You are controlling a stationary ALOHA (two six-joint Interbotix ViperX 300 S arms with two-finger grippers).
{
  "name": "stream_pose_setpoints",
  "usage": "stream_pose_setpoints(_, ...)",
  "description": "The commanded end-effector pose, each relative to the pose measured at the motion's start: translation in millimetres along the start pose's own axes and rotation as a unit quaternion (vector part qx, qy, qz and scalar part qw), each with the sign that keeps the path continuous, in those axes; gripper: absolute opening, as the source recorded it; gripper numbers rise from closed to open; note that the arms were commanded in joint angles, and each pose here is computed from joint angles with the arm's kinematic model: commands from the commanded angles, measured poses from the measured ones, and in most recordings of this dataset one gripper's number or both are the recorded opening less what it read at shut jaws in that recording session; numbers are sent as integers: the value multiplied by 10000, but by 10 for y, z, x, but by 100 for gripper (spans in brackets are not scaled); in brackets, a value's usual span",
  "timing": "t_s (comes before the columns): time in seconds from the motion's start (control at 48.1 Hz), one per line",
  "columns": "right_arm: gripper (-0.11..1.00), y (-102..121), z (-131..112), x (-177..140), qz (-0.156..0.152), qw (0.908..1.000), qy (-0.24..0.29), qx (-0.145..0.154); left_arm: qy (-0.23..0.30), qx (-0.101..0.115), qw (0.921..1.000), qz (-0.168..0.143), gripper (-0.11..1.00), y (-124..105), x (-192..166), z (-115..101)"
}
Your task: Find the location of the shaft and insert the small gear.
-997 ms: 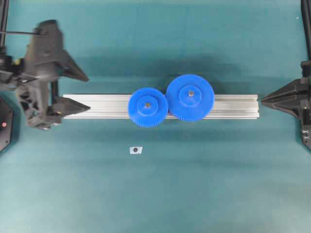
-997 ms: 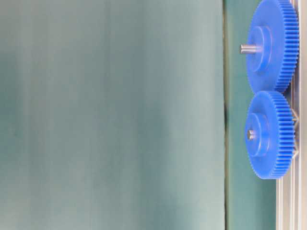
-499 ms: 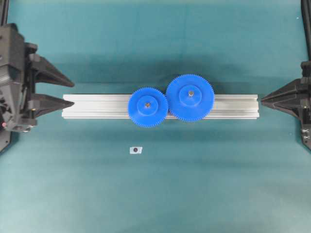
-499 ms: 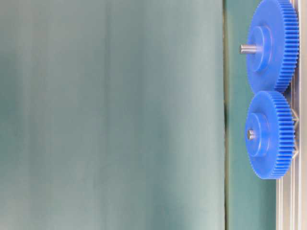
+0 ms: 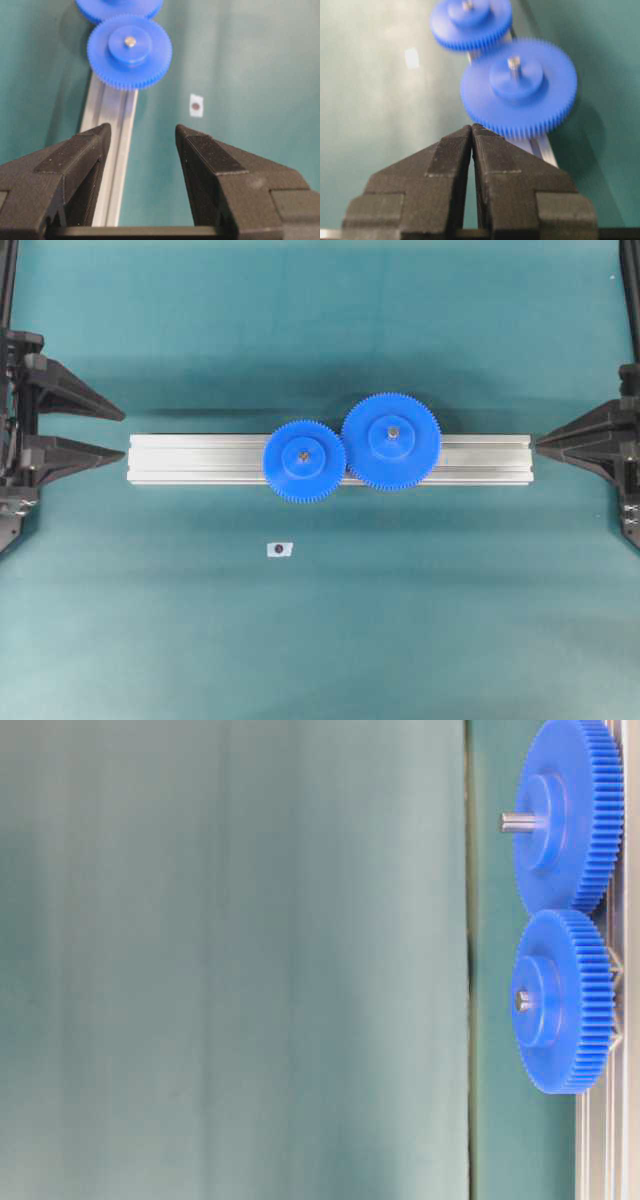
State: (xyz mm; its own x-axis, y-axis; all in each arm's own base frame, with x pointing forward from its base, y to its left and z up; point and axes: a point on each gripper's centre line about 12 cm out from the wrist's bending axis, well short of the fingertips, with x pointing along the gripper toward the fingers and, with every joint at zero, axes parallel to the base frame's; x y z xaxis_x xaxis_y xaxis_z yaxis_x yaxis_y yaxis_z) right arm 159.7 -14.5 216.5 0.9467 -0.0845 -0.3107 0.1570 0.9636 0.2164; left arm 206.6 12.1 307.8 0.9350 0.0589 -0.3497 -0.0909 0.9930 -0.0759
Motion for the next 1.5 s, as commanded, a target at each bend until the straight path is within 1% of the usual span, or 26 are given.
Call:
stream_pose_setpoints(0.0,12,9,69,2,40,9996,-274,35,-76,2,10000,-13,56,-6,3,30)
stream_pose_setpoints(0.291,12,9,73,2,50,9994,-327,35,-106,3,9999,-19,56,-1,17,-36)
stream_pose_setpoints(0.623,12,7,65,3,47,9995,-312,35,-114,3,9999,-20,55,-1,11,-38)
stream_pose_setpoints(0.977,12,8,67,3,49,9995,-319,35,-304,3,9995,-41,55,1,-29,-68)
stream_pose_setpoints(1.33,12,8,69,1,50,9994,-327,27,-228,11,9997,-32,55,7,-16,-134)
stream_pose_setpoints(1.475,12,-2,67,3,18,9995,-319,36,-281,-4,9996,-41,55,5,-17,-121)
